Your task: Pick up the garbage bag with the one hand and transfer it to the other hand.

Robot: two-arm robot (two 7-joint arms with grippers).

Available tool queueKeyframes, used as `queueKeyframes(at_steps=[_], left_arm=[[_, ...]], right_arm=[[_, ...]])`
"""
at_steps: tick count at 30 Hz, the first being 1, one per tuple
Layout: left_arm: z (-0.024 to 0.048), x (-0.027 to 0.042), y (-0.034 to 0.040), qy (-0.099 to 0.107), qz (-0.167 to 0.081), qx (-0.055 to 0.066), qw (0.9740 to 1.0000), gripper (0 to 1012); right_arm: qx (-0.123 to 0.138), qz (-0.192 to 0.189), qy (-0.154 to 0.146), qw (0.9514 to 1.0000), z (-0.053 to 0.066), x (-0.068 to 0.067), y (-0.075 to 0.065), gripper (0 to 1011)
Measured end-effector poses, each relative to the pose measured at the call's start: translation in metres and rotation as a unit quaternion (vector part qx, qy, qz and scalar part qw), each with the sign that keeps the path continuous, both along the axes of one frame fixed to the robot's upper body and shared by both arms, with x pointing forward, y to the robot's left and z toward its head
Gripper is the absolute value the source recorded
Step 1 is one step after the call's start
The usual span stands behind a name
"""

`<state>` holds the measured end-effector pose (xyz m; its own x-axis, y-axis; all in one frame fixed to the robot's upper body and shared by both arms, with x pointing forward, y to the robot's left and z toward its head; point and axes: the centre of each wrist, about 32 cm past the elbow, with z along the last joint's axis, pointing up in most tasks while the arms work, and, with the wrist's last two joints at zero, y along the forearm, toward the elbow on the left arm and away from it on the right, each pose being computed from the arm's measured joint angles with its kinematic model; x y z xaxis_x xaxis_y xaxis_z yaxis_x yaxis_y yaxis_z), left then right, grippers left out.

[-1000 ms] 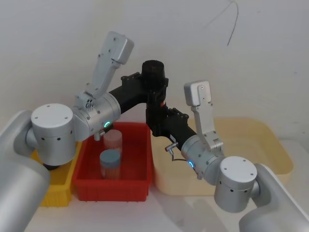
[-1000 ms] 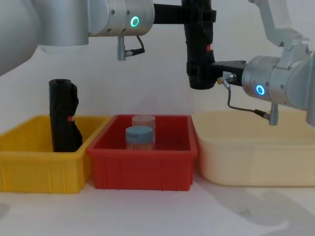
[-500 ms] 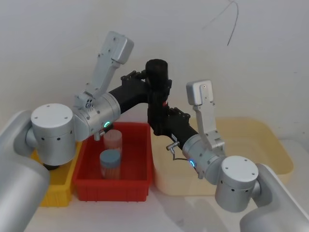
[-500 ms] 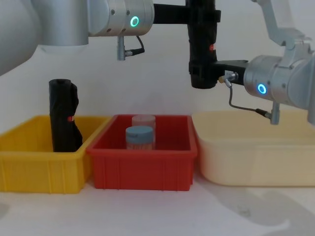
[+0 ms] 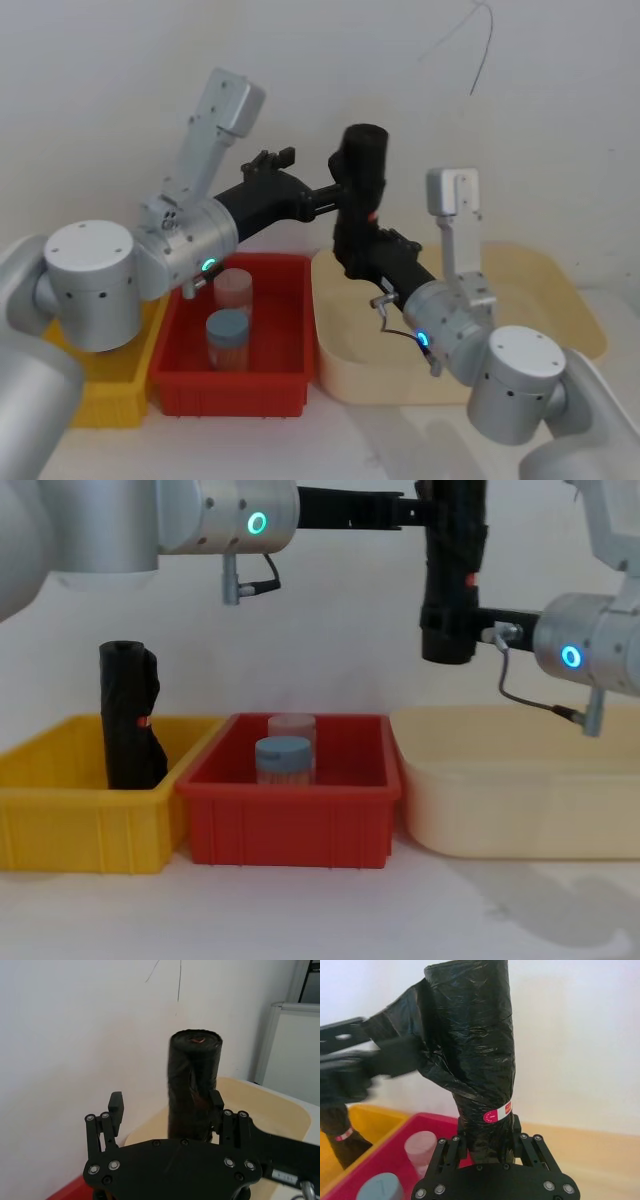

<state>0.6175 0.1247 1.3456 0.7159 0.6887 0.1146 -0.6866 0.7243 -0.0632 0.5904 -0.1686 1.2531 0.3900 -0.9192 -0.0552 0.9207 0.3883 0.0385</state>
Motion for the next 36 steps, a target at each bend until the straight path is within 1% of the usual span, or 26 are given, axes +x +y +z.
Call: queueKeyframes(at_steps=[1, 2, 3, 6, 9, 15, 16, 17, 19, 20, 22, 23, 25, 26, 28, 29, 30, 31, 32, 34, 36], left_arm=[[-0.0002, -0.0018, 0.0029, 0.002, -0.001, -0.002, 1.0, 1000], [-0.0003, -0.0027, 0.004, 0.004, -0.001, -0.002, 1.0, 1000], [-0.0003, -0.0039, 0.0055, 0.004, -0.002, -0.004, 1.0, 1001], [-0.0004, -0.0087, 0.0116, 0.01, -0.007, -0.01, 0.9999, 1000], [-0.0004, -0.0124, 0.0161, 0.013, -0.01, -0.015, 0.9997, 1000], [-0.0005, -0.0208, 0.0261, 0.019, -0.012, -0.025, 0.9994, 1000], [-0.0011, -0.0218, 0.0275, 0.02, -0.011, -0.027, 0.9994, 1000], [-0.0009, -0.0239, 0.0305, 0.021, -0.008, -0.028, 0.9993, 1000], [-0.0015, -0.0256, 0.033, 0.022, -0.005, -0.03, 0.9993, 1001], [-0.0028, -0.0274, 0.0354, 0.025, 0.0, -0.031, 0.9992, 1000], [-0.0032, -0.0291, 0.0381, 0.026, 0.005, -0.031, 0.9992, 1001], [-0.0045, -0.0306, 0.0408, 0.029, 0.012, -0.032, 0.999, 1000], [-0.0053, -0.0321, 0.043, 0.03, 0.017, -0.032, 0.9989, 1001], [-0.0065, -0.0333, 0.0455, 0.033, 0.022, -0.032, 0.9987, 1000], [-0.0073, -0.0342, 0.0473, 0.034, 0.026, -0.032, 0.9986, 1000], [-0.0081, -0.0353, 0.0493, 0.036, 0.031, -0.032, 0.9984, 1000], [-0.0084, -0.0356, 0.0501, 0.036, 0.032, -0.032, 0.9983, 1000], [-0.009, -0.0364, 0.0515, 0.038, 0.036, -0.032, 0.9982, 1001], [-0.009, -0.0364, 0.0515, 0.038, 0.036, -0.032, 0.9982, 1000], [-0.0097, -0.0374, 0.0534, 0.039, 0.04, -0.032, 0.9979, 1000], [-0.0102, -0.0379, 0.0546, 0.04, 0.042, -0.032, 0.9978, 1001]], right_arm=[[0.001, -0.002, 0.003, 1.0, 0.0, 0.0, -0.002, 476], [0.003, -0.007, 0.01, 0.9999, -0.001, -0.001, -0.006, 476], [0.003, -0.007, 0.01, 0.9999, -0.001, -0.001, -0.006, 476], [0.004, -0.017, 0.023, 0.9996, -0.003, -0.004, -0.014, 476], [0.002, -0.023, 0.03, 0.9993, -0.004, -0.005, -0.019, 476], [-0.008, -0.034, 0.051, 0.9981, -0.008, -0.01, -0.031, 476], [-0.012, -0.036, 0.056, 0.9977, -0.009, -0.011, -0.034, 476], [-0.015, -0.037, 0.058, 0.9975, -0.009, -0.012, -0.036, 476], [-0.019, -0.039, 0.062, 0.9971, -0.01, -0.013, -0.038, 476], [-0.025, -0.041, 0.067, 0.9966, -0.011, -0.014, -0.041, 476], [-0.029, -0.042, 0.071, 0.9962, -0.011, -0.015, -0.043, 476], [-0.034, -0.044, 0.074, 0.9957, -0.012, -0.016, -0.046, 481], [-0.038, -0.045, 0.077, 0.9953, -0.012, -0.017, -0.048, 518], [-0.041, -0.047, 0.079, 0.995, -0.012, -0.018, -0.05, 555], [-0.045, -0.048, 0.081, 0.9946, -0.012, -0.019, -0.052, 634], [-0.047, -0.049, 0.082, 0.9943, -0.012, -0.019, -0.053, 634], [-0.049, -0.05, 0.083, 0.9941, -0.012, -0.02, -0.054, 691], [-0.05, -0.051, 0.083, 0.994, -0.012, -0.02, -0.054, 691], [-0.052, -0.051, 0.083, 0.9938, -0.011, -0.021, -0.055, 743], [-0.054, -0.052, 0.084, 0.9936, -0.011, -0.022, -0.056, 785], [-0.056, -0.052, 0.084, 0.9935, -0.01, -0.023, -0.056, 856]])
